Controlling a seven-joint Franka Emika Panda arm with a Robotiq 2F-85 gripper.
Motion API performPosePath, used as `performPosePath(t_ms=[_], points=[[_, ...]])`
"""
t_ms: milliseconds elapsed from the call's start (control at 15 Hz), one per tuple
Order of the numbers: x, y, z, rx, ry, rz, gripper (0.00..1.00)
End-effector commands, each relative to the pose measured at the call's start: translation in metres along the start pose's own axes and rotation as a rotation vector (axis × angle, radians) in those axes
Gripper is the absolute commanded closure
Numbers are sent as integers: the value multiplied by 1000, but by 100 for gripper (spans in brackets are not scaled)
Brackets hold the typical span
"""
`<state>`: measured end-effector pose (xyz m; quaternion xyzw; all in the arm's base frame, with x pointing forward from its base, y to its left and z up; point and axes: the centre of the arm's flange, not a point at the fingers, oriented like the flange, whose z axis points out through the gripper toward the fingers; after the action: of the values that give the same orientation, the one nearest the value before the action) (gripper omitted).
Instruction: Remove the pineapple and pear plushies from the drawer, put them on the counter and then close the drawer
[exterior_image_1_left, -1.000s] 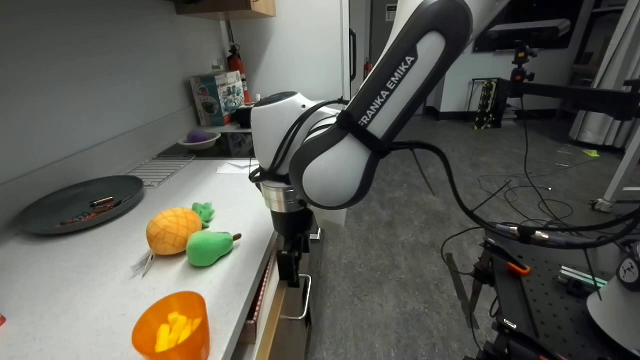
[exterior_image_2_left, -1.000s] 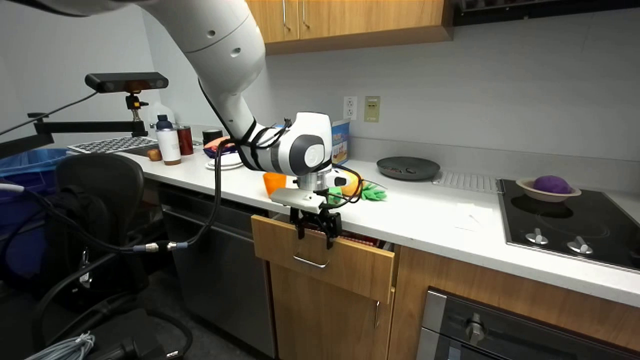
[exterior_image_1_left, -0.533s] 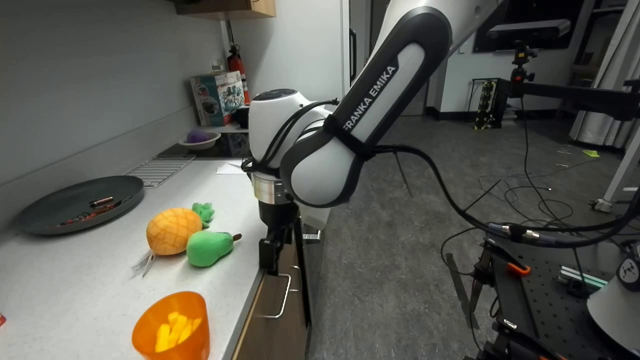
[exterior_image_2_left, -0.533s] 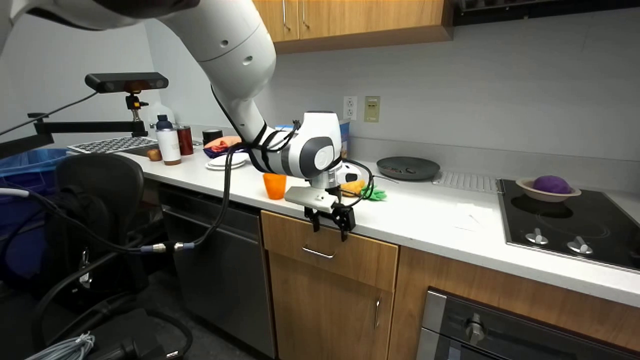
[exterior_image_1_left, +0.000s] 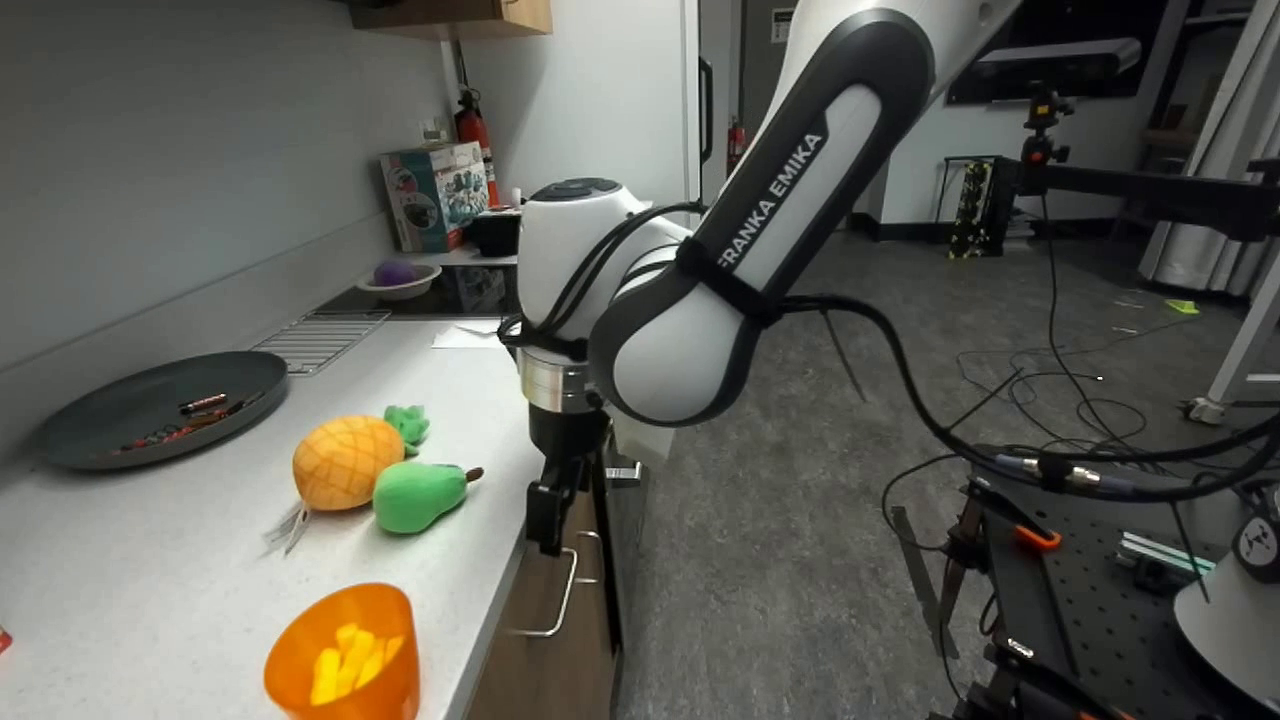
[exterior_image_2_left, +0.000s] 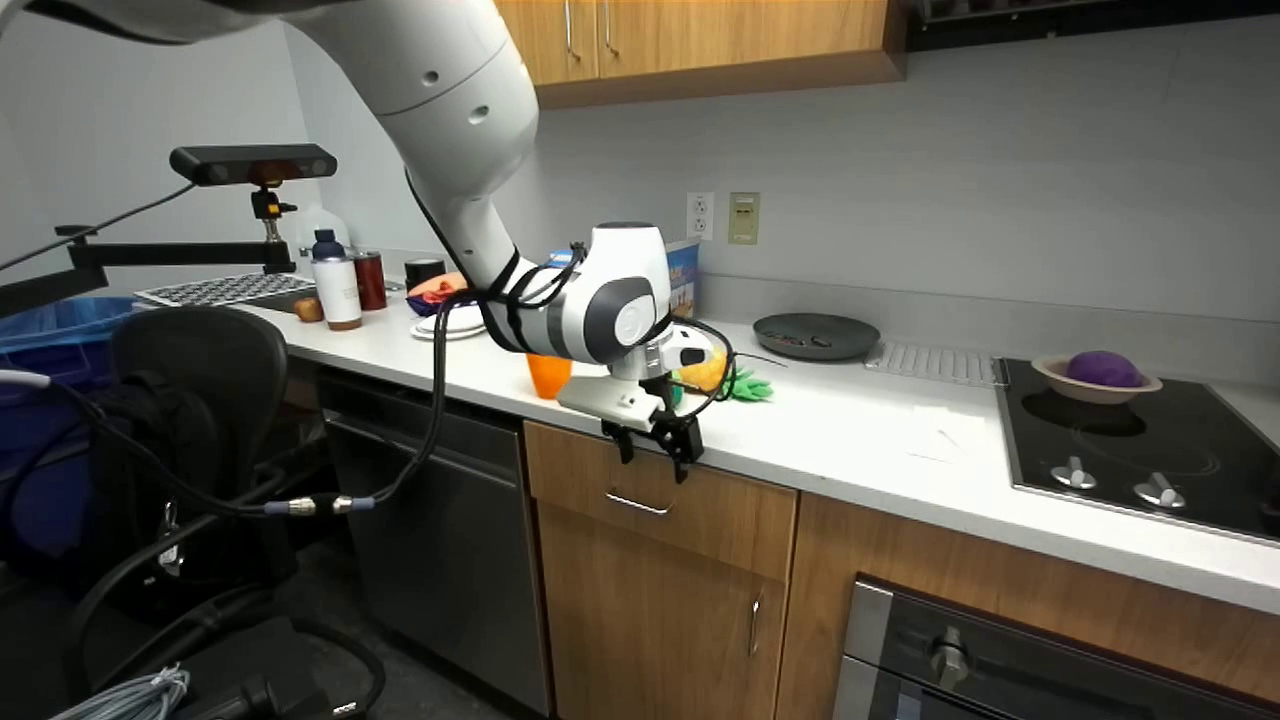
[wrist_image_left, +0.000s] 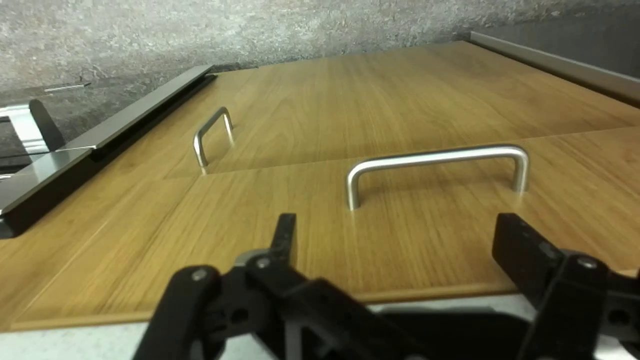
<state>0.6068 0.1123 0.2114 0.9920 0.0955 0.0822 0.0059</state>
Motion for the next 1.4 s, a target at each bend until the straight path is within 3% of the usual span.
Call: performPosePath(t_ms=[0,400,733,800,1000,1333], points=[[-64,-28,-27,-13,8,10,0],[-160,-68,-66,-79,48,4,0],[-210,-90,-107,-115,131,11,0],[-176,-81,-81,-100,92,-5,0],[-195,-85,-97,-99,119,5,0],[-198,-84,-98,-99,121,6,0]])
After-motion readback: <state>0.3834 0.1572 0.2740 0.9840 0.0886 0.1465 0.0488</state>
